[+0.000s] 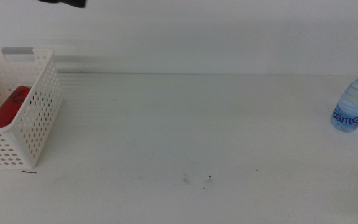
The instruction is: Use arms to grab the bottles and put them into the dustbin to the left of the table.
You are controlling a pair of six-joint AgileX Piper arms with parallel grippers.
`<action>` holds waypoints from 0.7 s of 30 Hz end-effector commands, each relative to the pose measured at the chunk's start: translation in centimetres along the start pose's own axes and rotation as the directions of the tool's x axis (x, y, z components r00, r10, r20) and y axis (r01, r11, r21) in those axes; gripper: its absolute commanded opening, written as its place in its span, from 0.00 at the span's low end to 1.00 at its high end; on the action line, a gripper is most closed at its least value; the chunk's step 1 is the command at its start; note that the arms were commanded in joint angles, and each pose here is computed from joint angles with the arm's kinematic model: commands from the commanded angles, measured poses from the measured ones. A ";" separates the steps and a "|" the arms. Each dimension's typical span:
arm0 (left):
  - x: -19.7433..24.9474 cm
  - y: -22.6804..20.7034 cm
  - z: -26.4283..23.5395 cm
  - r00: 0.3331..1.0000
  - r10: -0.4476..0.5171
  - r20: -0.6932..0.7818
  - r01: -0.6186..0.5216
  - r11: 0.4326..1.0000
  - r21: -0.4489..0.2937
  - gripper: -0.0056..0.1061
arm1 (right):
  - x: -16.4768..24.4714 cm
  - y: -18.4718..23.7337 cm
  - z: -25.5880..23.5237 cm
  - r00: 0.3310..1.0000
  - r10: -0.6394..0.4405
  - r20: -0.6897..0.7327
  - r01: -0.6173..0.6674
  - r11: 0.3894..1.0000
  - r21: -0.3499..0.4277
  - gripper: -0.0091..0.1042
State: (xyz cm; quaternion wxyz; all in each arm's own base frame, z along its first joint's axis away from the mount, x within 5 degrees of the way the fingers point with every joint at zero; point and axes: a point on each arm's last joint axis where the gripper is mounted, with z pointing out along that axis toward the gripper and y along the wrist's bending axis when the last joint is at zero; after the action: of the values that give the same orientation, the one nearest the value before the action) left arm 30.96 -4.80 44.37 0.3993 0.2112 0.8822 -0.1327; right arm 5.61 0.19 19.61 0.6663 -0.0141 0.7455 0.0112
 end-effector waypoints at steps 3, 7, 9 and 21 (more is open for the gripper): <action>0.5 -2.9 -1.5 0.996 0.072 0.044 -0.075 0.995 0.060 0.89 | 0.0 0.0 0.0 1.000 -0.012 0.012 0.012 1.000 0.001 0.90; 1.1 -5.0 -2.0 0.990 0.122 0.066 -0.128 0.987 0.092 0.89 | 0.0 0.0 0.0 1.000 -0.012 0.012 0.012 1.000 0.001 0.90; 1.7 -6.0 -1.8 0.984 0.148 0.098 -0.157 0.984 0.081 0.89 | 0.0 0.0 0.0 1.000 -0.012 0.012 0.012 1.000 0.001 0.90; 8.7 -10.6 -2.8 0.972 0.181 0.152 -0.202 0.971 0.131 0.89 | 0.0 0.0 0.0 1.000 -0.012 0.012 0.012 1.000 0.001 0.90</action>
State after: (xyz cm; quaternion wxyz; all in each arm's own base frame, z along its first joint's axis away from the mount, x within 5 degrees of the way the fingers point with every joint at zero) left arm 19.81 -10.69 40.61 0.4460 0.3186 0.8192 -0.1690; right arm 5.61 0.19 19.61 0.6663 -0.0141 0.7455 0.0112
